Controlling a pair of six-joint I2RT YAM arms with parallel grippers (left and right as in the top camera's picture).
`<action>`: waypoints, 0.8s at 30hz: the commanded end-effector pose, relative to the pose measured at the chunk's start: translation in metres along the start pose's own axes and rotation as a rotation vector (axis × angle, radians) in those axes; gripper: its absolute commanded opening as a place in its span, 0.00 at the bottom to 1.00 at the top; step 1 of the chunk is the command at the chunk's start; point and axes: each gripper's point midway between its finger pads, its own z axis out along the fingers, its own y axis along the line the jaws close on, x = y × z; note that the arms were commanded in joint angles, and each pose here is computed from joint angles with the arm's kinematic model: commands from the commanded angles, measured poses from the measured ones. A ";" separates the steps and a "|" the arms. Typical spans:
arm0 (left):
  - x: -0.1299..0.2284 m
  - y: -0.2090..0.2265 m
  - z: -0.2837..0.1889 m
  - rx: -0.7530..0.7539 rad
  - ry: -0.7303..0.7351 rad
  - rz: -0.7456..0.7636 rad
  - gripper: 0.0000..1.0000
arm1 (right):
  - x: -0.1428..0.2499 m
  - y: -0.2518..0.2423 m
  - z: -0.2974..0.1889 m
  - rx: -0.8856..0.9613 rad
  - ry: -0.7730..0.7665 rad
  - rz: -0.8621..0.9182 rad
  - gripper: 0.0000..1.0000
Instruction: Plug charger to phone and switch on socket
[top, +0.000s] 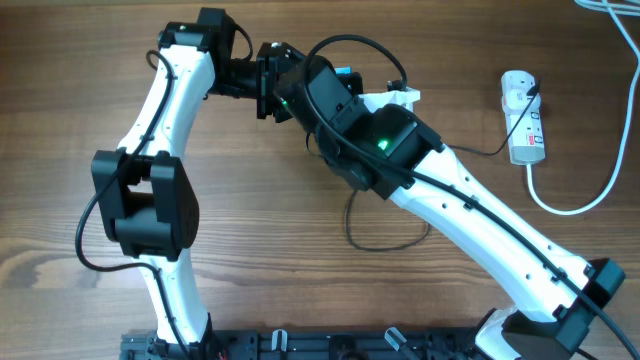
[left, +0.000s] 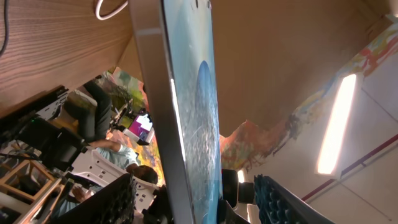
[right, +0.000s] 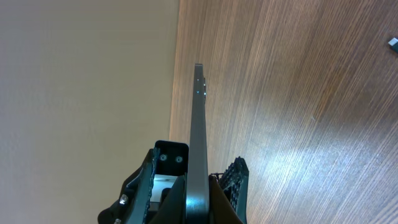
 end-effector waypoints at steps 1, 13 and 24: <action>0.014 -0.013 0.000 0.010 0.007 0.051 0.64 | -0.006 0.015 -0.012 -0.049 -0.003 0.049 0.05; 0.014 -0.013 0.000 0.010 0.007 0.051 0.04 | -0.002 0.012 -0.012 -0.035 0.020 0.047 0.05; 0.014 -0.013 0.000 0.010 0.007 0.051 0.04 | -0.002 0.011 -0.012 -0.029 0.024 0.031 0.16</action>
